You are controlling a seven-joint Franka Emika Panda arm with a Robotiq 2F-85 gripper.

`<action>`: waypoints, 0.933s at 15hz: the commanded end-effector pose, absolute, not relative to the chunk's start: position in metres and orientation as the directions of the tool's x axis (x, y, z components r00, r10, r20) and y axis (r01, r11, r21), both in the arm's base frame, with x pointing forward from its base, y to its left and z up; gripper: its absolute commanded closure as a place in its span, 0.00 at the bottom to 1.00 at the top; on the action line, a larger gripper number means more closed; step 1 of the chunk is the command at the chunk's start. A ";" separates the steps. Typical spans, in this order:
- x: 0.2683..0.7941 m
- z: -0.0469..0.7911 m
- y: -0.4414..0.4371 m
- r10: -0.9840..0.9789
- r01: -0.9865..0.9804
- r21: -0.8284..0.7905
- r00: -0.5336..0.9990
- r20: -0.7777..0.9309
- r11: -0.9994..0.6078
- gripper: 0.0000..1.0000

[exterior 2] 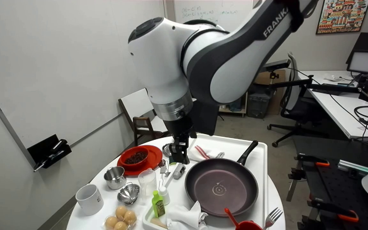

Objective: Wipe the pan with the white cloth

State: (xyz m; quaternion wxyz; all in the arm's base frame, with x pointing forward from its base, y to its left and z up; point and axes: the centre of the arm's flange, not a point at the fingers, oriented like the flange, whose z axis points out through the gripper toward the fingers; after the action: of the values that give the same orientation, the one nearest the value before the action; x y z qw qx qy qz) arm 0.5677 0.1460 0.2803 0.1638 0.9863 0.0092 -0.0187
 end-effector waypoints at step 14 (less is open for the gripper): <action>0.634 0.153 0.169 0.081 0.072 0.298 0.997 0.017 -0.952 0.00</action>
State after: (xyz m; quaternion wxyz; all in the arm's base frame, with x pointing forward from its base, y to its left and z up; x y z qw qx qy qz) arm 0.6048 0.1665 0.1803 0.1449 0.9879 0.0396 0.0392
